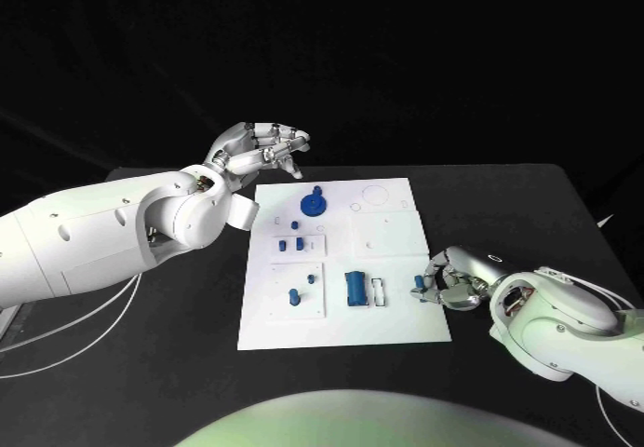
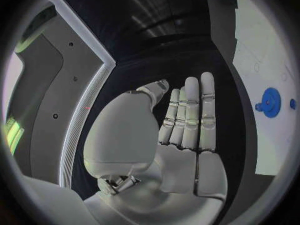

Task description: Assemble the parts on the task board

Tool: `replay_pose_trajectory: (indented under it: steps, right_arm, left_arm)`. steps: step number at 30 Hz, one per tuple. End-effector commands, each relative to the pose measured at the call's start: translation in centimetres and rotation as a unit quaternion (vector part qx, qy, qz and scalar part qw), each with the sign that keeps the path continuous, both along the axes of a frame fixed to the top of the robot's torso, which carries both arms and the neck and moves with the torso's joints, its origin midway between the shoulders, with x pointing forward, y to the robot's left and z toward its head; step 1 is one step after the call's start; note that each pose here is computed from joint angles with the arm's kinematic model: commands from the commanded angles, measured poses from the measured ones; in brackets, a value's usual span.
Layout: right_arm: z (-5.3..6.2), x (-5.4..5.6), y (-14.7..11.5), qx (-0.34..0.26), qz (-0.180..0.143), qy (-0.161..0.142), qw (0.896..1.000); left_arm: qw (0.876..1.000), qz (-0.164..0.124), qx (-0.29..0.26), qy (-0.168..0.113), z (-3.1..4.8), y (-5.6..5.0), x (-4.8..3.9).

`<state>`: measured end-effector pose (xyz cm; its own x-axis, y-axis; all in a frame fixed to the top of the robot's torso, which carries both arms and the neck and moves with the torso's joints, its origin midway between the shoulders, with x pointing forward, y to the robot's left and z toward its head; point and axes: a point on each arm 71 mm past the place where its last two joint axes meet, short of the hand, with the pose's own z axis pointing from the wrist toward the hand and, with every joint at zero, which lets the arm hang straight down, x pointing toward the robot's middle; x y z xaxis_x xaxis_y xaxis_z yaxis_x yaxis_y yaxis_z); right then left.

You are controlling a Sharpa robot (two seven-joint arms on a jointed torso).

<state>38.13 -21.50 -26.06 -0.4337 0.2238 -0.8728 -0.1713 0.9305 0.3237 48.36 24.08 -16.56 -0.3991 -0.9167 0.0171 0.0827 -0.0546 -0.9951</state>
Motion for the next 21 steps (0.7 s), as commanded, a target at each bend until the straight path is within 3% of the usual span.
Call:
replay_pose_trajectory:
  steps: [1,21]
  right_arm:
    - [-0.25,-0.06,0.11,-0.019,0.004,0.004,1.000]
    - [-1.03,-0.21,0.71,-0.051,0.017,0.004,0.999]
  left_arm:
    - [1.000,-0.009,-0.006,-0.001,0.08,-0.19,-0.07]
    - [1.000,-0.009,-0.006,-0.001,0.08,-0.21,-0.08]
